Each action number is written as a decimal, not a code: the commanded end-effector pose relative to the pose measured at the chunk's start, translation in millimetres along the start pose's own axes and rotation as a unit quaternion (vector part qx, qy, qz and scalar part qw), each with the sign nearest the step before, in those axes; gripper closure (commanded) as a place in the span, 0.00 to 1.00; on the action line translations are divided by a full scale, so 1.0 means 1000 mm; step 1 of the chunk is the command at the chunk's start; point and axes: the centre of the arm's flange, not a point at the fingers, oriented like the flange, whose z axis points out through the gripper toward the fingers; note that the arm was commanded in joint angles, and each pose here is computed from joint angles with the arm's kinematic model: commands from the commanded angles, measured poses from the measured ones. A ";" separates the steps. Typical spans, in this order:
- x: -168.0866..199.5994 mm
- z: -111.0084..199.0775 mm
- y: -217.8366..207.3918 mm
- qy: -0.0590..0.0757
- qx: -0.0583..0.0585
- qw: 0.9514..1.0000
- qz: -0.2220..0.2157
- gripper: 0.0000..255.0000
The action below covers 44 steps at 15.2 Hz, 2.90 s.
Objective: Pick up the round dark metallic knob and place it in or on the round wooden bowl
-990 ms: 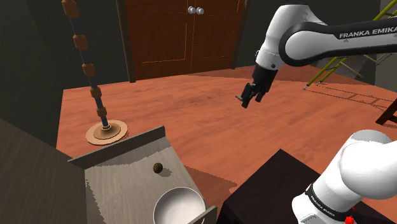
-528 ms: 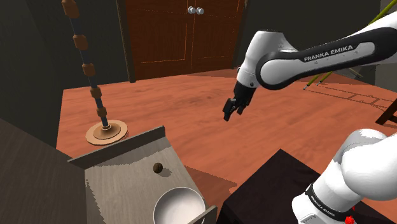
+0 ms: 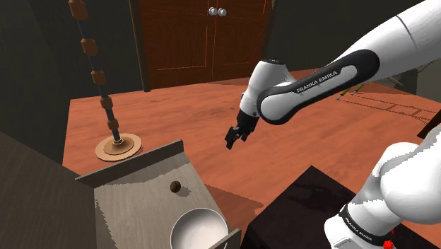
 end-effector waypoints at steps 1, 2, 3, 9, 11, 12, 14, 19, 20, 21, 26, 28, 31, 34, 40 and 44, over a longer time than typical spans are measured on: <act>0.009 0.021 -0.011 0.005 0.007 1.000 -0.007 0.00; 0.012 0.031 -0.018 0.008 0.010 1.000 -0.010 0.00; 0.016 0.041 -0.024 0.010 0.013 1.000 -0.014 0.00; 0.039 0.101 -0.062 0.022 0.033 0.999 -0.034 0.00; 0.047 0.120 -0.076 0.027 0.039 0.998 -0.041 0.00; 0.051 0.130 -0.083 0.029 0.042 0.998 -0.044 0.00; 0.059 0.149 -0.097 0.033 0.049 0.997 -0.051 0.00; 0.078 0.196 -0.134 0.044 0.065 0.995 -0.068 0.00; 0.081 0.205 -0.142 0.046 0.068 0.994 -0.071 0.00; 0.085 0.214 -0.149 0.048 0.071 0.994 -0.075 0.00; 0.090 0.243 -0.159 0.050 0.074 0.993 -0.078 0.00; 0.091 0.253 -0.161 0.050 0.074 0.993 -0.078 0.00; 0.092 0.261 -0.162 0.050 0.074 0.993 -0.078 0.00; 0.092 0.261 -0.162 0.050 0.074 0.993 -0.078 0.00; 0.092 0.261 -0.162 0.050 0.074 0.993 -0.078 1.00; 0.092 0.261 -0.162 0.050 0.074 0.993 -0.078 1.00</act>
